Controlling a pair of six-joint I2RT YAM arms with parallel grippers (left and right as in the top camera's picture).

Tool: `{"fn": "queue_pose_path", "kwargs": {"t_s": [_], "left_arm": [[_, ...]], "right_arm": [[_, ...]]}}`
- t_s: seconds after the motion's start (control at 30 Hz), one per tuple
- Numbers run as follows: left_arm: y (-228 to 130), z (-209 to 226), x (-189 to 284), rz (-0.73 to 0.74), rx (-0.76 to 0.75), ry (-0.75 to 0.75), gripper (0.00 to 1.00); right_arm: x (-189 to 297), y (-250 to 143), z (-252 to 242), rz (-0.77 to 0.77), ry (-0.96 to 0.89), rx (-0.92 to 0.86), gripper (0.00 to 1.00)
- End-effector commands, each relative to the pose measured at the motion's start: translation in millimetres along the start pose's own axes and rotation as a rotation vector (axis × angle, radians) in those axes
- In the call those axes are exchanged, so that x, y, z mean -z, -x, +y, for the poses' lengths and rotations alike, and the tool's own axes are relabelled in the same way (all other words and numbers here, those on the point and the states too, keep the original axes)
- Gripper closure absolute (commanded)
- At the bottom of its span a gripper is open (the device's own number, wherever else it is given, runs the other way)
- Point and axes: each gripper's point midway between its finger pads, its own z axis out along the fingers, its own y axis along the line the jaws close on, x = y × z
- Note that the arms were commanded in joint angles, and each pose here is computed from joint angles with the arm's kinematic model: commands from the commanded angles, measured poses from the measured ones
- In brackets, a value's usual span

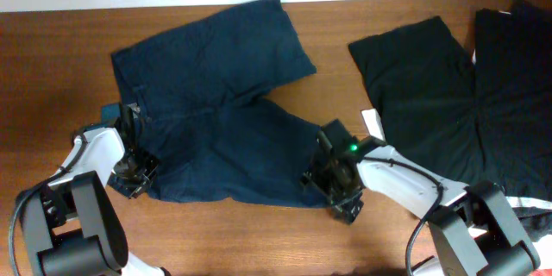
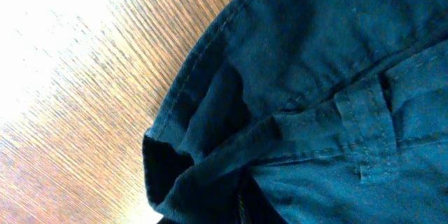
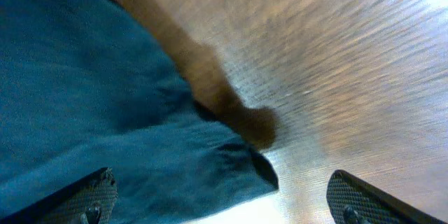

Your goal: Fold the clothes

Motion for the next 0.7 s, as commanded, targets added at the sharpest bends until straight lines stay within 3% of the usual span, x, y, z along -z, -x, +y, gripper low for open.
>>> {"fn": "queue_pose_path", "kwargs": {"t_s": [0.0,0.07,0.13,0.17,0.2,0.23,0.33,0.47,0.67], "left_arm": [[-6,13,-12,0.026,-0.018,0.063,0.88],[-7,13,-12,0.028,-0.018,0.064,0.88],[-8,14,-12,0.031,-0.019,0.067,0.88],[-8,15,-12,0.034,-0.019,0.069,0.92],[-9,15,-12,0.037,-0.020,0.072,0.99],[-11,17,-11,0.046,-0.025,0.079,0.99],[-20,11,-3,0.109,-0.182,0.037,1.00],[-28,-8,38,0.079,-0.328,-0.077,1.00],[-92,-25,120,-0.076,-0.627,-0.268,0.99]], "right_arm": [[-16,-9,1,0.027,0.039,-0.058,0.03],[-19,-6,5,0.012,0.067,-0.045,0.15],[-19,1,6,-0.027,0.070,-0.043,0.54],[-19,7,5,-0.056,0.064,-0.043,0.73],[-18,11,4,-0.071,0.062,-0.033,0.86],[-15,19,3,-0.086,0.065,0.012,0.96],[7,51,5,-0.136,0.116,0.153,0.96],[73,88,8,-0.261,0.175,0.247,0.96],[172,87,-9,-0.486,0.088,0.344,0.96]]}}
